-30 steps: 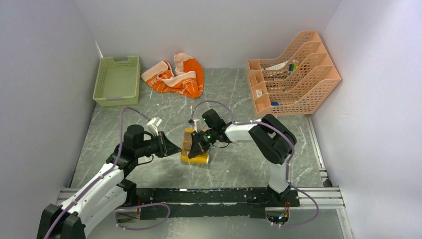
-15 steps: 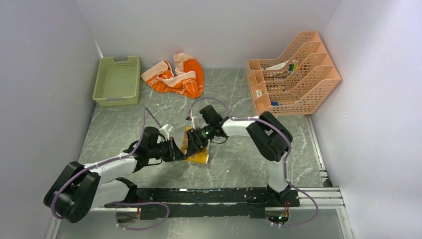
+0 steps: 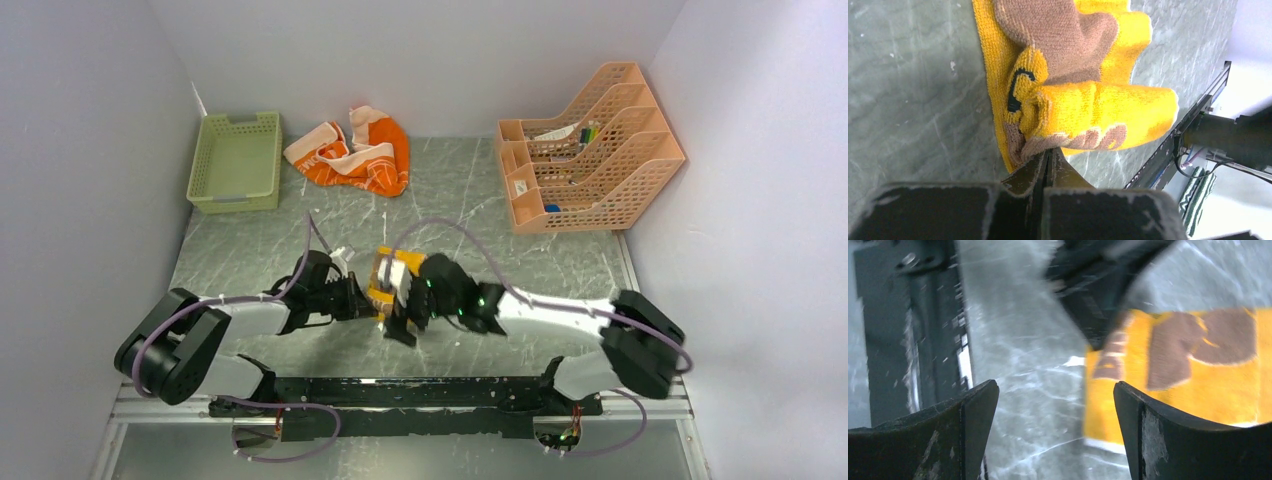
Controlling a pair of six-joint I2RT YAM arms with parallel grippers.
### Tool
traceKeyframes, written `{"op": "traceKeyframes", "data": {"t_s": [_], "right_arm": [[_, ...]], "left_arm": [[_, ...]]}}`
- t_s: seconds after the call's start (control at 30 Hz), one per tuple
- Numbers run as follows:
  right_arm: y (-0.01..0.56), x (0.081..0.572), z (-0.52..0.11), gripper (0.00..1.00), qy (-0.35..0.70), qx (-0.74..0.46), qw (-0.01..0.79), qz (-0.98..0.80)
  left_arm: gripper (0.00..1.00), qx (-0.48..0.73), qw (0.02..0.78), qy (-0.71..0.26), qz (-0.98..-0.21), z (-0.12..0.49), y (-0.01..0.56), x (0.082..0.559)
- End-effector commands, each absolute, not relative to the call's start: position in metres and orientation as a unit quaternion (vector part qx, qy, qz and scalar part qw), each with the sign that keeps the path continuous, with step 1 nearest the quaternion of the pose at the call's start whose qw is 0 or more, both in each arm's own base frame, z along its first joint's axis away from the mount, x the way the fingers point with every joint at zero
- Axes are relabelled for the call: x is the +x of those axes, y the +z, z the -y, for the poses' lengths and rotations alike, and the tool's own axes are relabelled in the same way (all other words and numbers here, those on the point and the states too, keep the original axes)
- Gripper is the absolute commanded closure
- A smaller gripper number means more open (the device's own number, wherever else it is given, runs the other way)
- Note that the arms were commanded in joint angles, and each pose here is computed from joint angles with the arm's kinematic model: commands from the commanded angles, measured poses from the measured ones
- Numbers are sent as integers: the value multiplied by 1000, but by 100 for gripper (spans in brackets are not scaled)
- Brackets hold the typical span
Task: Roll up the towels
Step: Roll the towel at the center of the board.
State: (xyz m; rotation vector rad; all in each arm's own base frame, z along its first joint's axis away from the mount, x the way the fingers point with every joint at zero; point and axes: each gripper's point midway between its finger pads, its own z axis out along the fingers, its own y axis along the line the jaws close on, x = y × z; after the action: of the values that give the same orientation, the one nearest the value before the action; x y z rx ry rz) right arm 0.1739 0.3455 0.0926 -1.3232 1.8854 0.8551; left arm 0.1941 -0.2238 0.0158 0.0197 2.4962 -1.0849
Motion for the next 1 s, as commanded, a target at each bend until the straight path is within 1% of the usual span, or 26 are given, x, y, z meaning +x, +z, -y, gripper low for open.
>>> {"op": "traceKeyframes", "data": {"t_s": [0.0,0.1,0.33,0.6,0.67,0.7,0.8,0.83,0.9,0.93,0.97], "right_arm": [[118,167,-343,14,259,-571,488,-607],[120,162,-343,16,252,-581,499,-592],[95,166,-352,20,172,-635,494,-568],[56,170,-364,25,130,-665,459,-575],[49,178,-363,28,113,-660,456,-586],[45,182,-362,32,106,-656,454,-594],[32,191,-359,50,92,-643,437,-623],[30,192,-359,58,94,-639,431,-630],[26,193,-360,67,103,-628,414,-651],[24,192,-360,78,112,-622,398,-665],[21,187,-363,97,136,-620,375,-675]], "left_arm": [[93,19,222,-359,-906,219,10,206],[93,24,224,-354,-908,219,14,209],[93,31,217,-346,-912,218,17,208],[93,33,211,-343,-915,216,16,205],[93,34,211,-341,-915,215,16,205],[93,34,211,-341,-916,215,16,205],[93,35,213,-340,-915,214,19,204],[93,36,214,-339,-915,213,20,204],[93,35,216,-338,-915,212,22,205],[93,33,219,-338,-915,212,25,205],[93,33,223,-339,-913,211,28,206]]}}
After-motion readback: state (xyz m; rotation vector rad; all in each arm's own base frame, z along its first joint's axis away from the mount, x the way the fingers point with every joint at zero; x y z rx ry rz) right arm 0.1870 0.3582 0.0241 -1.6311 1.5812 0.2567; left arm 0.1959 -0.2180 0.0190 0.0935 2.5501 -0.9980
